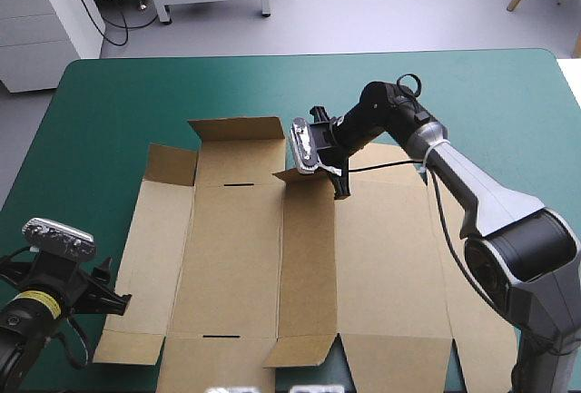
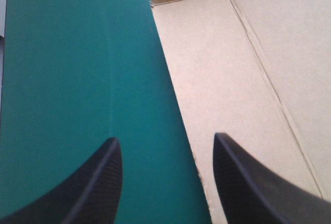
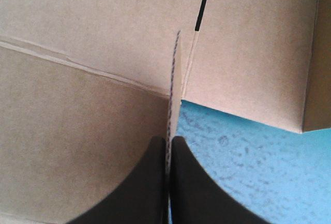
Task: Fold the box
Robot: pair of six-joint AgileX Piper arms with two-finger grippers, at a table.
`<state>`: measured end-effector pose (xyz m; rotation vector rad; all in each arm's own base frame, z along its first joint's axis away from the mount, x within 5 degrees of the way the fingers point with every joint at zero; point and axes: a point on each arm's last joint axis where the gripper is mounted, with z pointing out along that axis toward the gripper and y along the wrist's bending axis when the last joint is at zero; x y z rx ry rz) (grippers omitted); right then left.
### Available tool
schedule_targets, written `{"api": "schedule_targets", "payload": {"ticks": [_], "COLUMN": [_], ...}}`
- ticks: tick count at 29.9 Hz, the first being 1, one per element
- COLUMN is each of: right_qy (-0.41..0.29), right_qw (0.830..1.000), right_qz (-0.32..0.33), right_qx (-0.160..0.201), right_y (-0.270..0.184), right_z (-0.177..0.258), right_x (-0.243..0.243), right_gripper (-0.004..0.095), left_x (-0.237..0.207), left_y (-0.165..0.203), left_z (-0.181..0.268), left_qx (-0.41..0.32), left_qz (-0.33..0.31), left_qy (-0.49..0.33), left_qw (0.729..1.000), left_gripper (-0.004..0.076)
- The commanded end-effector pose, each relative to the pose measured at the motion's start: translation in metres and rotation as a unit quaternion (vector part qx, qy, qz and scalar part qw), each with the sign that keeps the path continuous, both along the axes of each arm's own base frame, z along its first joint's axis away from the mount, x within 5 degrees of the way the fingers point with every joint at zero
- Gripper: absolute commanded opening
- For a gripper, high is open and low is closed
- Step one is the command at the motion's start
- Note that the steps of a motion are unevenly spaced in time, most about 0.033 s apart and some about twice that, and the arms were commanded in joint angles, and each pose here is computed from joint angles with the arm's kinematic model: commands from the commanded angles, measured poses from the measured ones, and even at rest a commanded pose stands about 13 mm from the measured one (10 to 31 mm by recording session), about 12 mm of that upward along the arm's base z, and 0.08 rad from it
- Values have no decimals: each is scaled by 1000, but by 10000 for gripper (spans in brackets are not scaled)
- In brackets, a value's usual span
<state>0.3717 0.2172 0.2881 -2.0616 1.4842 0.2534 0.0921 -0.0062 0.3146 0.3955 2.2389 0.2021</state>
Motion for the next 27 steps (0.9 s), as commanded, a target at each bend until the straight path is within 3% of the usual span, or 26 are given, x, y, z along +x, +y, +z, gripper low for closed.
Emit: {"api": "schedule_targets", "payload": {"ticks": [1, 5, 9, 16, 20, 27], "right_qy": [-28, -26, -8, 5, 12, 29], "right_qw": [999, 998, 999, 998, 997, 988], "right_qz": [-6, -39, -37, -59, -69, -140], "right_qx": [26, 42, 35, 23, 26, 55], "right_y": [-1, -1, -1, -4, -4, -6], "right_z": [28, 30, 29, 27, 27, 42], "right_x": [-4, -2, -5, -4, -4, -3], "right_gripper": [-14, -13, 2, 115, 228, 494], "left_x": [3, 2, 2, -2, -3, -4], "left_y": [1, 1, 2, 6, 6, 6], "left_z": [14, 13, 12, 8, 7, 8], "left_qx": [5, 0, -9, -33, -38, -53], "left_qz": [-1, 6, 18, 67, 72, 88], "left_qy": [-38, -31, -25, 2, 12, 15], "left_qw": [999, 999, 1000, 997, 997, 995], "left_gripper": [377, 377, 377, 386, 396, 480]}}
